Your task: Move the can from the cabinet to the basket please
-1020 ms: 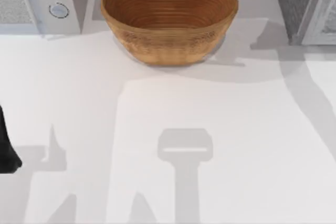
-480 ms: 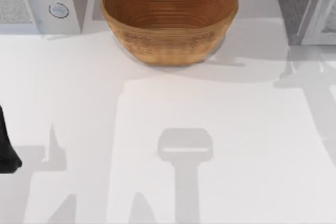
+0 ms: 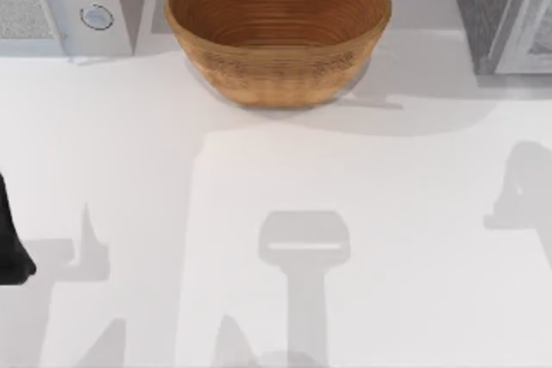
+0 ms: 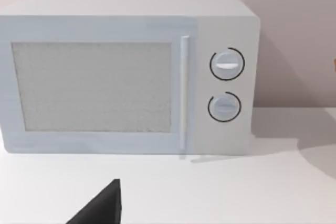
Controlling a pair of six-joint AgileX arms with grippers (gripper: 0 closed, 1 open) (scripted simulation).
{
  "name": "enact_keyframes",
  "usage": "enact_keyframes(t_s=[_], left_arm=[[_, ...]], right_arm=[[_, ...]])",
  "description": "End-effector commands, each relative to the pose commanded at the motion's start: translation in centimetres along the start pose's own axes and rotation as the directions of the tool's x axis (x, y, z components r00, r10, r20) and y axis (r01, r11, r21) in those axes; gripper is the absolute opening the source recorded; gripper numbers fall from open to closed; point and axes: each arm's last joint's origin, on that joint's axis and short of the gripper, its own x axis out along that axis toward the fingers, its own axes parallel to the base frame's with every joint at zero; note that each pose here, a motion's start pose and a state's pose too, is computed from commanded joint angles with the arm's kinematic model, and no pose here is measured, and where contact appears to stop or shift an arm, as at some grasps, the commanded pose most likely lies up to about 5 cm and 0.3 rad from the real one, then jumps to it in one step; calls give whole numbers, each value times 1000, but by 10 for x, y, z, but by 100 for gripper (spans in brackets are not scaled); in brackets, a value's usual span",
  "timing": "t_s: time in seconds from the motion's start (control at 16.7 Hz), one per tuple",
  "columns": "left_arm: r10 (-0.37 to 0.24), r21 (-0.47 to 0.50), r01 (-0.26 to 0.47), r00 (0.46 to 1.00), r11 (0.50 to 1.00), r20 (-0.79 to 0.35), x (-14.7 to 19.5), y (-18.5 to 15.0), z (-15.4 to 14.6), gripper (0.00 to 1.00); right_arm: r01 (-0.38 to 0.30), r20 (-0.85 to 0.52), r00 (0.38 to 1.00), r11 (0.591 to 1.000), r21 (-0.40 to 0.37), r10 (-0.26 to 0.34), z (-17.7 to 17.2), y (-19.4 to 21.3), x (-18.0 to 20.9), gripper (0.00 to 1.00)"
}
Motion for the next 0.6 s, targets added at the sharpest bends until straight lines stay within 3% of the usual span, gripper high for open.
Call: enact_keyframes(t_s=[0.3, 0.6], left_arm=[[0, 0, 0, 1000, 1000, 0, 0, 0, 0, 100], [0, 0, 0, 1000, 1000, 0, 0, 0, 0, 100]], right_arm=[[22, -68, 997, 1000, 18, -21, -112, -2, -5, 0], [42, -109, 993, 999, 35, -38, -158, -4, -5, 0]])
